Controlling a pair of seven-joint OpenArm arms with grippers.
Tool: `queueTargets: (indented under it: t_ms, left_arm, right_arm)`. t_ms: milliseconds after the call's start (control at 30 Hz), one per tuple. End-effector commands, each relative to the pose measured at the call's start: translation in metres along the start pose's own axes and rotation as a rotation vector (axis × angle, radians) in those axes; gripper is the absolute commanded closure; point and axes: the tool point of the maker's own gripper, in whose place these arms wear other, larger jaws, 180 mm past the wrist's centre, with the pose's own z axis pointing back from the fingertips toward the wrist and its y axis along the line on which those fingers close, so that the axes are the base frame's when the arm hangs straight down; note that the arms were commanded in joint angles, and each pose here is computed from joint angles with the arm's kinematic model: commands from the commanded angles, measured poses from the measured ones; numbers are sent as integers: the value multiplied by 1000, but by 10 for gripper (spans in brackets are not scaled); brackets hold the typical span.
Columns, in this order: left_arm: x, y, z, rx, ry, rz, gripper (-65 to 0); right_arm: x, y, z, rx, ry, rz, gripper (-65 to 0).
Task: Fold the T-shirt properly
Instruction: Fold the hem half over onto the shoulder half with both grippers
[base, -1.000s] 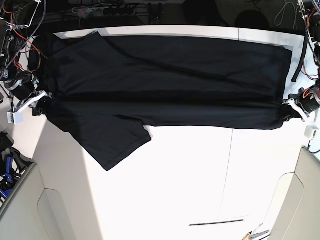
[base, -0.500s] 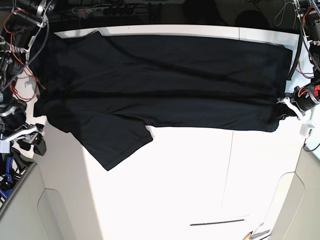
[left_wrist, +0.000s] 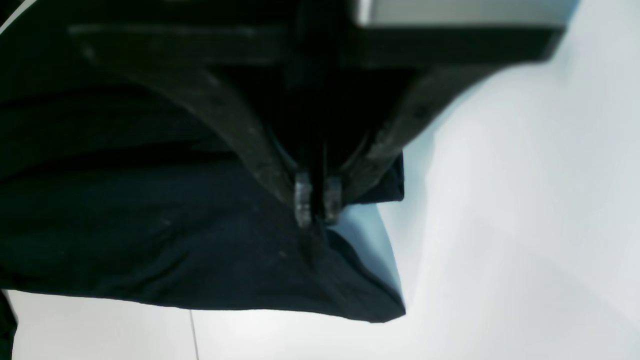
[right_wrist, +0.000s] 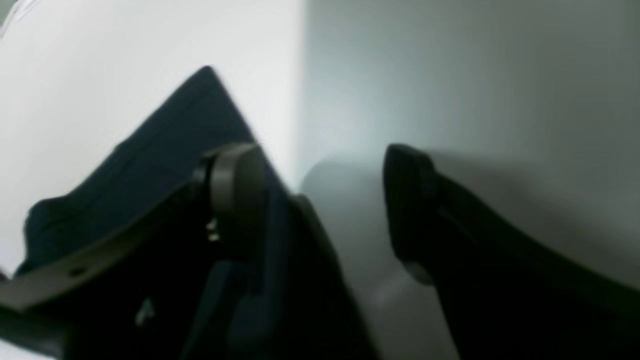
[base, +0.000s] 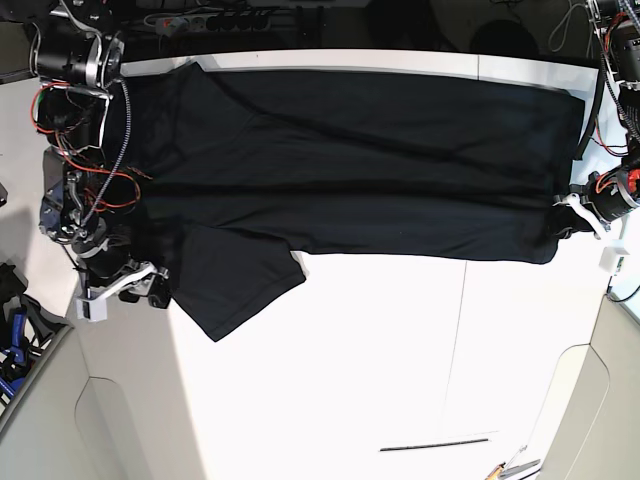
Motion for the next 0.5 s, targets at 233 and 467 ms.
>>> queueTargets:
  t_ms: [233, 467]
  left_arm:
    - [24, 3, 7, 2, -63, -24, 0]
    - [24, 3, 7, 3, -63, -25, 0]
  right_arm:
    - [-17, 61, -21, 124, 43, -19, -377]
    - [-18, 69, -24, 126, 53, 15, -163]
